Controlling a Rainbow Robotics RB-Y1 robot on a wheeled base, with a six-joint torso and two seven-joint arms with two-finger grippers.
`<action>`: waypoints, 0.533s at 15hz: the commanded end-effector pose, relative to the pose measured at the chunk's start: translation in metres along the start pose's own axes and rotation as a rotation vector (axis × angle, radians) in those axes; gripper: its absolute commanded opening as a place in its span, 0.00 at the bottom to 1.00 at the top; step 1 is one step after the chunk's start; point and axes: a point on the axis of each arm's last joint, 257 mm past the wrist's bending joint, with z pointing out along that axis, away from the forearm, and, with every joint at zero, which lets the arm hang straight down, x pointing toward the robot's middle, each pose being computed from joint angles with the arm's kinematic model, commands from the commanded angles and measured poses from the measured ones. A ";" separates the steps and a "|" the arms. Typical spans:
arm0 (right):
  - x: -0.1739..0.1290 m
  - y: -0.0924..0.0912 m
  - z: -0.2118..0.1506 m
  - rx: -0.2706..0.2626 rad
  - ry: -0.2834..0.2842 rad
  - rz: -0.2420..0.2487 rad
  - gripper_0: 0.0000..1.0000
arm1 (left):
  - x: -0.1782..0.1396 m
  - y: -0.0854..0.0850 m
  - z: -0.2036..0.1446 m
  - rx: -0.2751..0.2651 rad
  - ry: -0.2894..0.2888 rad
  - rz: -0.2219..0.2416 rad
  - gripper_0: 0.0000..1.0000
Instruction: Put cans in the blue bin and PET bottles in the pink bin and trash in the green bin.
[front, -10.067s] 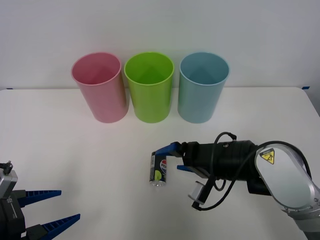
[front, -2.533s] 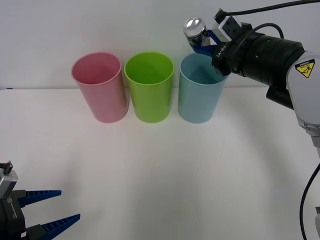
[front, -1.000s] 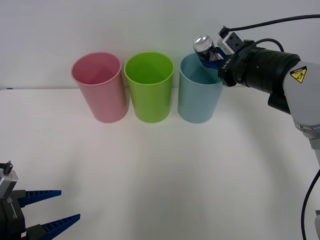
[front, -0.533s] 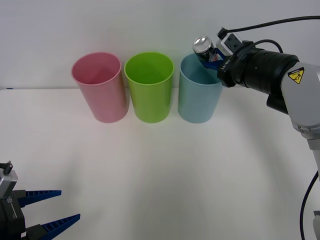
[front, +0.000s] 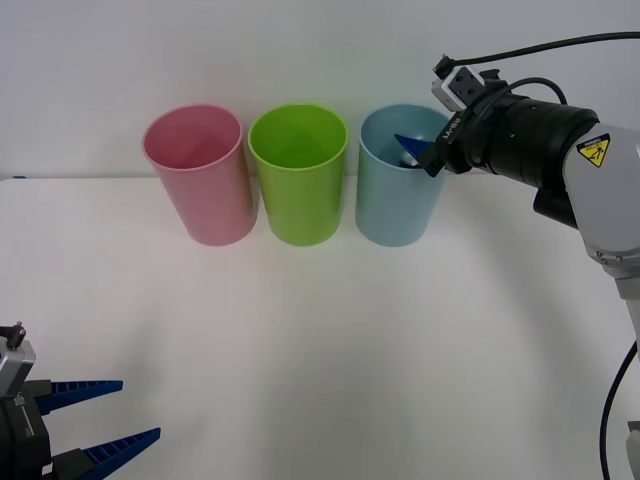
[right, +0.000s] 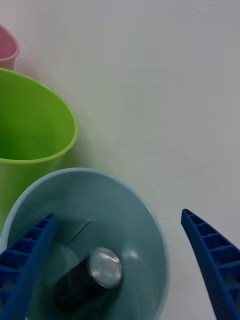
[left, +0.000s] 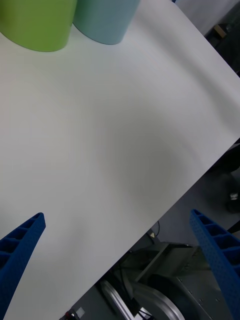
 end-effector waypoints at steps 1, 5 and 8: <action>0.000 0.000 0.000 0.001 -0.001 -0.001 1.00 | 0.000 0.000 0.000 0.000 0.000 0.000 1.00; -0.001 0.000 0.000 0.000 -0.003 -0.002 1.00 | 0.000 0.000 0.000 0.000 0.000 0.000 1.00; -0.009 0.001 -0.002 -0.010 -0.033 0.014 1.00 | 0.000 0.000 0.000 0.000 0.000 0.000 1.00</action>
